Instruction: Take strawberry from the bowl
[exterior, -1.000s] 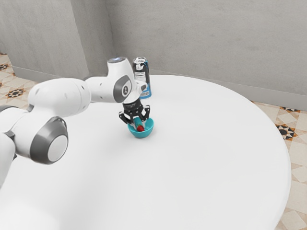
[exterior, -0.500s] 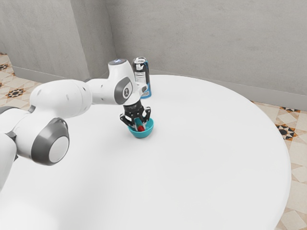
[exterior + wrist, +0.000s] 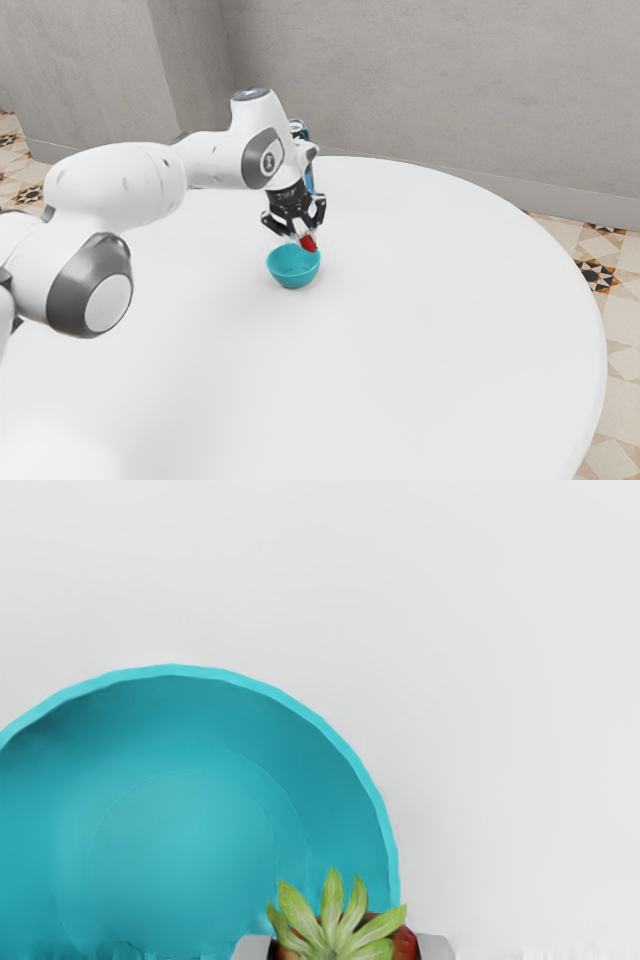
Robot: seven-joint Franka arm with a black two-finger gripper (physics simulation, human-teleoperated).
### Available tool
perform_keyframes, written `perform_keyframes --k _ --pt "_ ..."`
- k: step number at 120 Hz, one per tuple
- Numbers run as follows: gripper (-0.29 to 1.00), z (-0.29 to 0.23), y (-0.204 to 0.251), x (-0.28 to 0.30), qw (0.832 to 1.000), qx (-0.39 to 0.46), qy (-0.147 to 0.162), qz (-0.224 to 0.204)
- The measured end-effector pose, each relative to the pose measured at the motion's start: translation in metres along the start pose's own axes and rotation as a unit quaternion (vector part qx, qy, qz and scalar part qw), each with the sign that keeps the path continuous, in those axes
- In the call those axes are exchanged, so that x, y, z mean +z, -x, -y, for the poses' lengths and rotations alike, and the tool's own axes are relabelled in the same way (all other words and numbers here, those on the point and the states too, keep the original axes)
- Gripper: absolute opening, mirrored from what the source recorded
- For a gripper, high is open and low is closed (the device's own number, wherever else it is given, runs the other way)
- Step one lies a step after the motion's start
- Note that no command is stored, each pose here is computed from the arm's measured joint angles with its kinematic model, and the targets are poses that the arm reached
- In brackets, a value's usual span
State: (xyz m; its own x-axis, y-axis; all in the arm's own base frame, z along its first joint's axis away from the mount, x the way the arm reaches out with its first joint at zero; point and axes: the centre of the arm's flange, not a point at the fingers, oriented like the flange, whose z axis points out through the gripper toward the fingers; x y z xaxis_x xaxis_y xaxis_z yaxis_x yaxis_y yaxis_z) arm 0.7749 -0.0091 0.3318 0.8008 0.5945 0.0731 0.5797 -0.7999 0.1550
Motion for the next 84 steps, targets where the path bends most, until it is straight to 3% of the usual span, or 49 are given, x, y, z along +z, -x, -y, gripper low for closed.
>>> perform_keyframes --k 17,33,64,74,84 --pt "0.02 -0.067 0.057 0.008 0.999 0.049 0.005 0.015" --pt "0.05 -0.079 0.081 0.059 0.998 0.055 -0.005 0.043" --pt "0.48 -0.078 0.086 0.039 0.996 0.066 -0.005 0.058" --pt "0.55 -0.083 0.092 -0.02 0.995 0.08 0.004 0.052" --pt "0.6 -0.074 0.142 -0.162 0.991 0.126 0.037 0.038"
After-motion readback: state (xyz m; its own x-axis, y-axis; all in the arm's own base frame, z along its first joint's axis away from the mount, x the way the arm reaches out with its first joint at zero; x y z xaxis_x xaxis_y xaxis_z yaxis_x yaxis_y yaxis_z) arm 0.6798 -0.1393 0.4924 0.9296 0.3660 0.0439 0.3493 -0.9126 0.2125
